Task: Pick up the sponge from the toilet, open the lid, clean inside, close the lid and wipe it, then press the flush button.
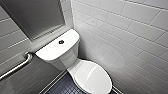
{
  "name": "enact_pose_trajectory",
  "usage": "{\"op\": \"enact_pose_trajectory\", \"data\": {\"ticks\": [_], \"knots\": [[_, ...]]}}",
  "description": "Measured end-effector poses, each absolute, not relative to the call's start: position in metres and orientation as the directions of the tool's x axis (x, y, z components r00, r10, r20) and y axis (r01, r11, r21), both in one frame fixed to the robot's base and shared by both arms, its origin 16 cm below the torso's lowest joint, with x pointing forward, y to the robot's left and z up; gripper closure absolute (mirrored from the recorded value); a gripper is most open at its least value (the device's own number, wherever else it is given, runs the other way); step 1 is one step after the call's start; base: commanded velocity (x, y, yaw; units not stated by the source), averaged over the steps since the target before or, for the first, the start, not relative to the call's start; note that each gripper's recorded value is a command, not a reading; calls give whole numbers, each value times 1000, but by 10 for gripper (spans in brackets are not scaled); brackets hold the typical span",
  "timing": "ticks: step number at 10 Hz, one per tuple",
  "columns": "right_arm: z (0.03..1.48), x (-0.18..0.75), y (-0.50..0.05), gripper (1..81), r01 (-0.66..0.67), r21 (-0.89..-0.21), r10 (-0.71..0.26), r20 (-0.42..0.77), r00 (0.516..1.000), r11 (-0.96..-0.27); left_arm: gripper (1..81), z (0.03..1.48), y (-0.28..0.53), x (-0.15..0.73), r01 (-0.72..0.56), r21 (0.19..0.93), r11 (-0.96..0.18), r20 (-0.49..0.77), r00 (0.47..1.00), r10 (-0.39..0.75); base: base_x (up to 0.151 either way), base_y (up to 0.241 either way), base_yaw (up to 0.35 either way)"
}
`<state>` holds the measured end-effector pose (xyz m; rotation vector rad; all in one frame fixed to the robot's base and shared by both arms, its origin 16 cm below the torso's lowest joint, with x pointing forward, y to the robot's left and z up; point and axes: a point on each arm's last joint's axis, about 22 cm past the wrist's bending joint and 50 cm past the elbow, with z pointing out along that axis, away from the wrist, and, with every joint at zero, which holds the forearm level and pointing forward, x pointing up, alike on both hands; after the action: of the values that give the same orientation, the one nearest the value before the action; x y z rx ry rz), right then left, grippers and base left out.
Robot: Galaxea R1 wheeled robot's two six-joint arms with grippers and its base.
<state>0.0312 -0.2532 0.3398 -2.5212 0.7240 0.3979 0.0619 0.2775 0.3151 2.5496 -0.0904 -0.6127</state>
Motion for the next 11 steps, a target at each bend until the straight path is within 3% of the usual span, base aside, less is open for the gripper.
{"op": "enact_pose_trajectory", "data": {"ticks": [2, 5, 11], "knots": [[354, 44, -265, 811, -565, -380, -432, -383, 817, -732, 10, 304, 276, 44, 84, 484, -871, -403, 905, -136, 0, 0, 0], [364, 94, -329, 811, -529, -371, -439, -304, 846, -763, 10, 310, 224, 12, 153, 520, -840, -423, 901, -98, 0, 0, 0], [374, 285, -331, 811, -418, -534, -436, -100, 894, -735, 10, 315, 190, -6, 85, 582, -809, -377, 909, -176, 0, 0, 0]]}}
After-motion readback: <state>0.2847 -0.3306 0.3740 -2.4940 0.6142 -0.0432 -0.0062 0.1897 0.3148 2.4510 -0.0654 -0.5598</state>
